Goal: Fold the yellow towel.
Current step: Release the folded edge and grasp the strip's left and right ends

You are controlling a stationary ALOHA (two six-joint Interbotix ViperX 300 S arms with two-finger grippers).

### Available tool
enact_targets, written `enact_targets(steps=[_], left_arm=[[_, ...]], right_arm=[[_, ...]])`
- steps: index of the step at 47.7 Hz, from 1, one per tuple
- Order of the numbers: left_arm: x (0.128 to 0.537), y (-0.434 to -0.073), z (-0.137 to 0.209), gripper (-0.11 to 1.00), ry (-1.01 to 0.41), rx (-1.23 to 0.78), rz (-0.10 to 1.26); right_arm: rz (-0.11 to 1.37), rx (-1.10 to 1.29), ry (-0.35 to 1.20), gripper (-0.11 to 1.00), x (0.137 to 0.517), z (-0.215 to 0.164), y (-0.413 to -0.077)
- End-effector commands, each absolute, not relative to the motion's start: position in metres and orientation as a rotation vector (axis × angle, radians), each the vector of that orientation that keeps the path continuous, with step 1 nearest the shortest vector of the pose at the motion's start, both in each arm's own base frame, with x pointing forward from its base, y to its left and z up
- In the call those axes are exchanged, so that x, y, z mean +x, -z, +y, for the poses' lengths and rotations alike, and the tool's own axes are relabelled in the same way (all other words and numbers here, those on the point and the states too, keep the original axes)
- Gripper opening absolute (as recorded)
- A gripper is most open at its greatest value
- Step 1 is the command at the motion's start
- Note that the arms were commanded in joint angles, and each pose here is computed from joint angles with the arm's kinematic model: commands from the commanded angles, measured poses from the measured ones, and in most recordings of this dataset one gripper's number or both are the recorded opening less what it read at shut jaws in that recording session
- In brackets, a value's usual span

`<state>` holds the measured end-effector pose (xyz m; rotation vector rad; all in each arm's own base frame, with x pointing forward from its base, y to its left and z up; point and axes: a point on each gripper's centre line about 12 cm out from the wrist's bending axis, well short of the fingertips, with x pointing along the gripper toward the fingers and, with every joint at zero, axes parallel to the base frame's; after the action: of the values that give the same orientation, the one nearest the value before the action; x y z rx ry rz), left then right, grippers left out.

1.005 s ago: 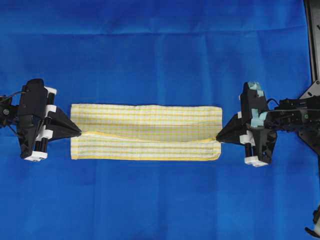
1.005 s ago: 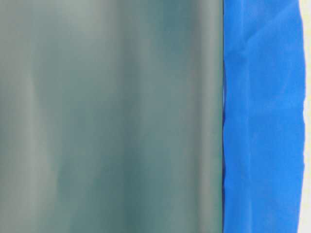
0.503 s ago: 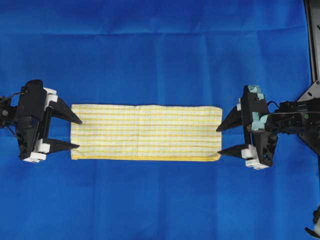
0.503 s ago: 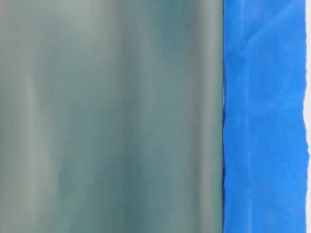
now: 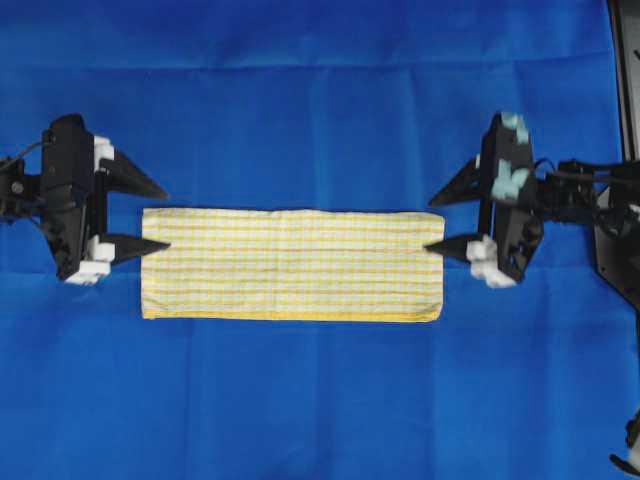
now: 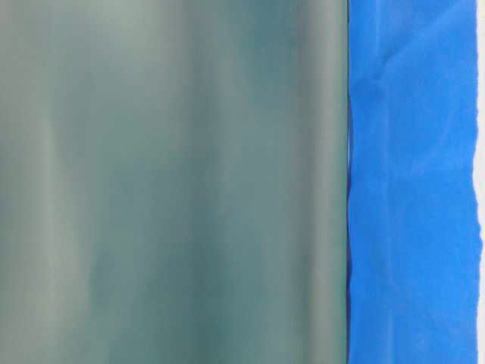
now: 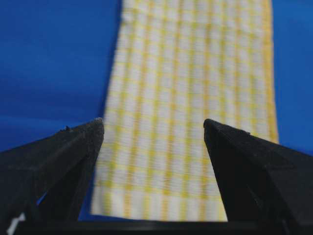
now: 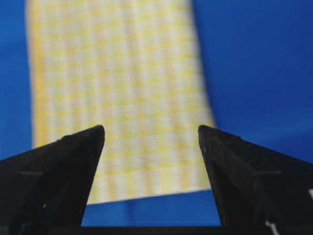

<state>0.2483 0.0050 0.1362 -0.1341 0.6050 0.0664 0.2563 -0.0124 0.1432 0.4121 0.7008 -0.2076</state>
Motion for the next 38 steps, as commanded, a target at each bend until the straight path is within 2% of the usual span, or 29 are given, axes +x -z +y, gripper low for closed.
enact_targets(steps=[1,12,23,32,38], left_arm=[[0.255,-0.139,0.009,0.76,-0.073,-0.114,0.603],[0.262,-0.123,0.013,0.76,-0.084,-0.1,0.683],[0.261,-0.099,0.018,0.76,-0.105,-0.108,0.773],[0.259,-0.087,0.018,0.72,-0.107,-0.11,0.82],[0.257,-0.085,0.018,0.62,-0.108,-0.11,0.849]], right_arm=[[0.689,0.414,0.221,0.76,0.262,-0.019,-0.149],[0.732,0.419,0.24,0.76,0.265,-0.022,-0.139],[0.831,0.427,0.283,0.75,0.264,-0.028,-0.11],[0.889,0.432,0.301,0.75,0.267,-0.029,-0.093],[0.886,0.431,0.302,0.75,0.268,-0.029,-0.093]])
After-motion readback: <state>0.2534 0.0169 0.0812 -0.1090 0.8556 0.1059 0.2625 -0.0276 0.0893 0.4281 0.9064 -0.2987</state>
